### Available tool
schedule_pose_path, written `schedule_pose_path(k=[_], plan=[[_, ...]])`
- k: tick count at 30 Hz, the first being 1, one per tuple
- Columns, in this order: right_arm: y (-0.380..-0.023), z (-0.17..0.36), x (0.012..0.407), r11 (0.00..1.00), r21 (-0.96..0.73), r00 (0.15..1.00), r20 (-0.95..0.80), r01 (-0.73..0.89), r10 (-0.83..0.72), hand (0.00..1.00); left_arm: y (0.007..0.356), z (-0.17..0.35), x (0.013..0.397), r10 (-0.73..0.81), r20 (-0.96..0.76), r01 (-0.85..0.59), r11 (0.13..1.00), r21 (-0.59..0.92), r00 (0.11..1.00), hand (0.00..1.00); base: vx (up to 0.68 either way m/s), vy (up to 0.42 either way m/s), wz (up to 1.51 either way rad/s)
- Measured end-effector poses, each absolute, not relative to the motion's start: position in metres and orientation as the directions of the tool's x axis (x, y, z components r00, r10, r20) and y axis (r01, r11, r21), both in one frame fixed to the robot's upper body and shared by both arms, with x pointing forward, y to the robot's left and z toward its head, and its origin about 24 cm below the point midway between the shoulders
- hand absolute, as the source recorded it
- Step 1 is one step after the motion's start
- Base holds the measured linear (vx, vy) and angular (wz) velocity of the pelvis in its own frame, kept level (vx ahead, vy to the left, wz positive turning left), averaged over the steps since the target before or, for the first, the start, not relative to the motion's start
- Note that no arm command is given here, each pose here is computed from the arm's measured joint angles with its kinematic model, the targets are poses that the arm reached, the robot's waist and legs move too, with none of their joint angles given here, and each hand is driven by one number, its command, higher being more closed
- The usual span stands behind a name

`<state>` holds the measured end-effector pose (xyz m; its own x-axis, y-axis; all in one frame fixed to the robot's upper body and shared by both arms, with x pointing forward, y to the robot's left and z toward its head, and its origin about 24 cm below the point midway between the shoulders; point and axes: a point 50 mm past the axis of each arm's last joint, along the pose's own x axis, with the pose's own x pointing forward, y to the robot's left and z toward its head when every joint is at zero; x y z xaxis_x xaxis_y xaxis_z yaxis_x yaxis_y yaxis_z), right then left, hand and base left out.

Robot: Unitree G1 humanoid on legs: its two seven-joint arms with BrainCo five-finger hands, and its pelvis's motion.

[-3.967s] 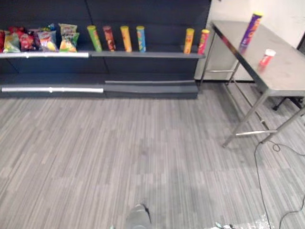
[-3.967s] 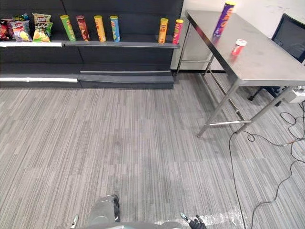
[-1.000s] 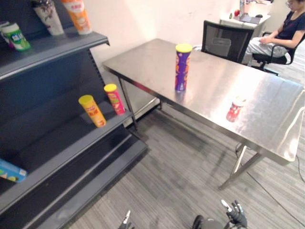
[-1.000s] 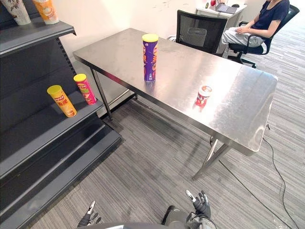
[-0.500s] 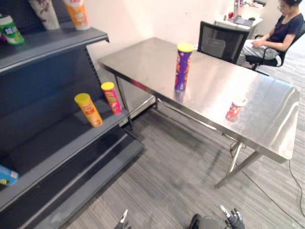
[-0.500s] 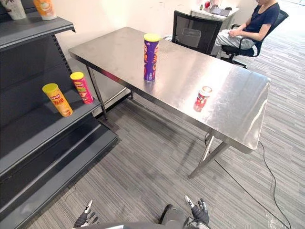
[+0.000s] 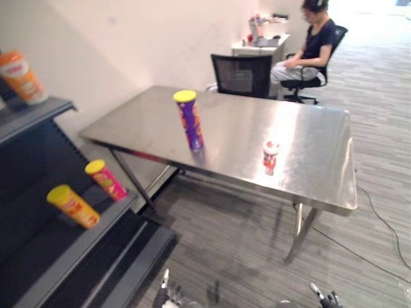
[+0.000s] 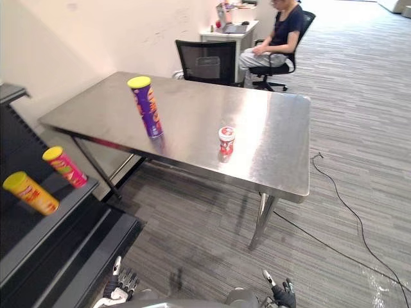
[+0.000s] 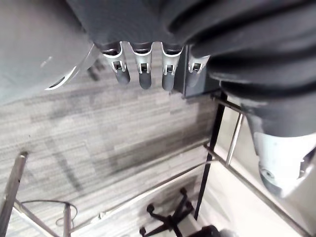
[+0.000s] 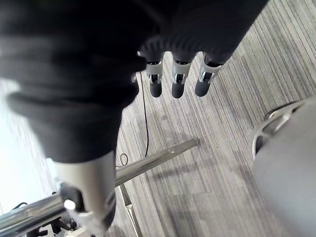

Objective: Put the gum and the chips on the shelf.

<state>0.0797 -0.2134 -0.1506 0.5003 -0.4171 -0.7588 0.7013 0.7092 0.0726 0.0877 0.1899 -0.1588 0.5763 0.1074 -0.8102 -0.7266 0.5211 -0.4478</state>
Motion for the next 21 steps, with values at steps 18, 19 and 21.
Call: schedule_pose_path(k=[18, 19, 21], plan=[[-0.210, -0.159, 0.055, 0.658, 0.027, 0.412, -0.799, 0.752, -0.438, 0.00, 0.189, -0.171, 0.062, 0.085, -0.920, -0.620, 0.761, -0.189, 0.383, 0.00, 0.20, 0.174, -0.48], [-0.211, -0.159, 0.053, 0.655, 0.015, 0.402, -0.800, 0.755, -0.446, 0.00, 0.189, -0.171, 0.061, 0.109, -0.923, -0.625, 0.764, -0.159, 0.368, 0.00, 0.02, -0.019, -0.18], [-0.215, -0.160, 0.049, 0.647, -0.020, 0.374, -0.803, 0.762, -0.465, 0.00, 0.190, -0.171, 0.060, 0.142, -0.925, -0.626, 0.770, -0.121, 0.353, 0.00, 0.00, -0.019, -0.09]])
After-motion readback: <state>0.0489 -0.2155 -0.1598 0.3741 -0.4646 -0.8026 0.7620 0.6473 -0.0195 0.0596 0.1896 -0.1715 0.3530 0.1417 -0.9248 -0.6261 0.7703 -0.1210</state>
